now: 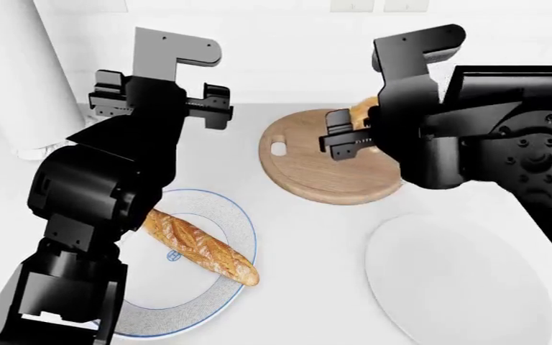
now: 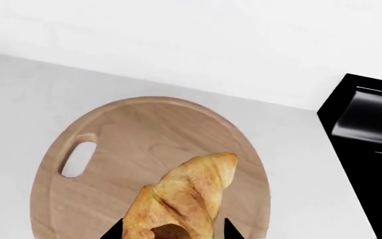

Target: From the different types of pastries on the counter, select a croissant and place it on the cutting board. Then retrieve a jar of jam from the cabinet and place it alongside the croissant on the cutting board.

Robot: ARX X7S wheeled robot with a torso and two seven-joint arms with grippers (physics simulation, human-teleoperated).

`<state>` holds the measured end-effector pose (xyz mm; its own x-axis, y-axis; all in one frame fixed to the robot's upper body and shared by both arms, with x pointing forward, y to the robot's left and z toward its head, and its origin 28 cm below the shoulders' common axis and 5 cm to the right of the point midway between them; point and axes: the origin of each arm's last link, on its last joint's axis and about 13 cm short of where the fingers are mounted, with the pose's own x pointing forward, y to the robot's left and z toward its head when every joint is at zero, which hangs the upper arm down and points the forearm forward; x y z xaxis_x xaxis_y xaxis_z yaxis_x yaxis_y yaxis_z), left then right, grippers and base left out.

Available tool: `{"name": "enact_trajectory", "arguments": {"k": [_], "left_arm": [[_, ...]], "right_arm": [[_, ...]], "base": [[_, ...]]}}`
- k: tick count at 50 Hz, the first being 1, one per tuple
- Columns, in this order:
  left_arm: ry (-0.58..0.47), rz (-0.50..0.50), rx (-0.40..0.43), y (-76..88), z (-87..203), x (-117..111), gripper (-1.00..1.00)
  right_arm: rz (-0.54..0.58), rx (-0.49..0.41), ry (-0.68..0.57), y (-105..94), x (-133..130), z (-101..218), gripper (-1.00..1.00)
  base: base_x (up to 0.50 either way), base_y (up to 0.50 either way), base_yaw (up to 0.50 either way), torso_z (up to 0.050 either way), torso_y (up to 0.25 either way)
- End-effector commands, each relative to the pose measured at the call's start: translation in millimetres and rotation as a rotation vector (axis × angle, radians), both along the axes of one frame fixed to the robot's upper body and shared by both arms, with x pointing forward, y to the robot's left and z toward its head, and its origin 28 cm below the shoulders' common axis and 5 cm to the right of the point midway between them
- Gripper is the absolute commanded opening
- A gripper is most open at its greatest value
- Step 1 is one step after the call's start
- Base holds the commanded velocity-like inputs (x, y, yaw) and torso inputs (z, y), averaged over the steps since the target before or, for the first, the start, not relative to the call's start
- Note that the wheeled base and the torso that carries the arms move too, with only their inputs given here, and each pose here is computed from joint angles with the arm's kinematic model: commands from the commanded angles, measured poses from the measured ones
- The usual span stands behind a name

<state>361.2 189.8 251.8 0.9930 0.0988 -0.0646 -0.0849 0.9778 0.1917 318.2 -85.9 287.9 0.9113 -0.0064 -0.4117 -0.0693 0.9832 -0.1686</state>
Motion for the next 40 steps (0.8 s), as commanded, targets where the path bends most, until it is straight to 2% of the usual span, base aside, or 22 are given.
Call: {"name": "enact_trajectory", "arguments": {"k": [1, 25, 33, 40], "left_arm": [[0.006, 0.002, -0.001, 1.2, -2.2, 1.9, 1.0], [0.014, 0.003, 0.01, 2.3, -8.4, 5.4, 1.0], [0.013, 0.011, 0.005, 4.9, -7.5, 6.8, 1.0], [0.015, 0.015, 0.009, 5.1, -9.1, 8.3, 1.0]], "right_arm": [[0.022, -0.019, 0.026, 9.5, 26.0, -6.2, -1.0], [0.101, 0.033, 0.051, 28.0, 55.9, -12.7, -1.0], [0.12, 0.022, 0.109, 31.0, 63.2, -28.8, -1.0], [0.121, 0.049, 0.147, 28.5, 68.7, -37.3, -1.0]], "base": [[0.0, 0.0, 0.0, 0.0, 0.0], [0.0, 0.0, 0.0, 0.0, 0.0], [0.0, 0.0, 0.0, 0.0, 0.0], [0.0, 0.0, 0.0, 0.0, 0.0]]}}
